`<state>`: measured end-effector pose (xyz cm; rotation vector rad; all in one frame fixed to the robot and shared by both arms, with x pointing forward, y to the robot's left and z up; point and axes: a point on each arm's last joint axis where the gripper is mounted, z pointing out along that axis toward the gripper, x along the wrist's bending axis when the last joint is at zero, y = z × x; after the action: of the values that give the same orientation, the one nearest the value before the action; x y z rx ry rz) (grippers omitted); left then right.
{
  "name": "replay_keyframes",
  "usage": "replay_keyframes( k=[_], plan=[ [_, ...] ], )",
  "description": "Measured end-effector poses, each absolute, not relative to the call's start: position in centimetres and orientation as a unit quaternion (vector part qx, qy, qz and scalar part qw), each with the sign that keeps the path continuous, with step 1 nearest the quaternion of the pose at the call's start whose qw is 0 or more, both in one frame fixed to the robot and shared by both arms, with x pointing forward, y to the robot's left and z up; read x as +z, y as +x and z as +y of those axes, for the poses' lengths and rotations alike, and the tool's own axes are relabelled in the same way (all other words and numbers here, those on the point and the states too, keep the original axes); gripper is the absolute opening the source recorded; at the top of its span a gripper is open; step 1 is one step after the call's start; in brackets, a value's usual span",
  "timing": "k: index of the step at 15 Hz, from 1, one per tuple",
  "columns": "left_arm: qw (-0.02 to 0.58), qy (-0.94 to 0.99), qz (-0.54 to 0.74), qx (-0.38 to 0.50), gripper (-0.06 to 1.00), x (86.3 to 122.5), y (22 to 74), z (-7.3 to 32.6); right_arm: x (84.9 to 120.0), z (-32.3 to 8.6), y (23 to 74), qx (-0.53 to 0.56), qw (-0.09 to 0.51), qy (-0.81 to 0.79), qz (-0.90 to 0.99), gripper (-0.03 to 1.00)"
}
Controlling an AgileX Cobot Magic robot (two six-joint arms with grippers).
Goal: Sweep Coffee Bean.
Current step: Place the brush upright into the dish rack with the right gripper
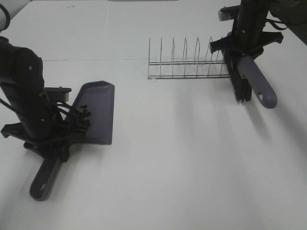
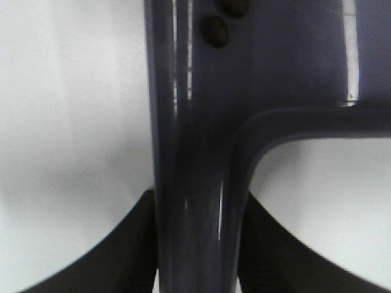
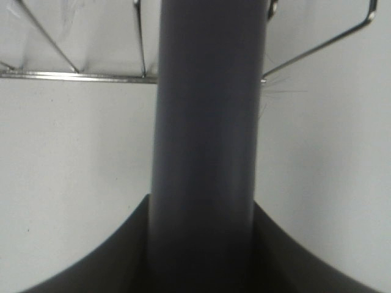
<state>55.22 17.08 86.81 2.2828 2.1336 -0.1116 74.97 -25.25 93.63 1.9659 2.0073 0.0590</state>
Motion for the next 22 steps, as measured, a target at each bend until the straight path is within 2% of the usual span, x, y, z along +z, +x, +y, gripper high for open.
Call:
replay_keyframes(
  k=[9,10,12,13,14,20,22],
  plan=[
    [0.007,0.73,0.682,-0.036,0.32,86.8,55.2,17.1,92.8,-26.7,76.6,0.058,0.152,0.697,0.698,0.27],
    [0.007,0.73,0.682,-0.036,0.32,86.8,55.2,17.1,92.9,-26.7,76.6,0.06,0.153,0.698,0.697,0.29],
    [0.007,0.73,0.682,-0.036,0.32,86.8,55.2,17.1,92.9,-26.9,76.8,0.065,0.161,0.697,0.696,0.43],
    [0.007,0.73,0.682,-0.036,0.32,86.8,55.2,17.1,93.0,-27.0,76.9,0.065,0.168,0.696,0.695,0.59],
    [0.007,0.73,0.682,-0.036,0.32,86.8,55.2,17.1,93.0,-27.0,76.9,0.066,0.168,0.697,0.694,0.62],
    [0.007,0.73,0.682,-0.036,0.32,86.8,55.2,17.1,94.2,-27.1,76.2,0.039,0.148,0.704,0.694,0.63],
    [0.007,0.73,0.682,-0.036,0.32,86.8,55.2,17.1,94.2,-26.7,76.1,0.05,0.131,0.703,0.698,0.57]
  ],
)
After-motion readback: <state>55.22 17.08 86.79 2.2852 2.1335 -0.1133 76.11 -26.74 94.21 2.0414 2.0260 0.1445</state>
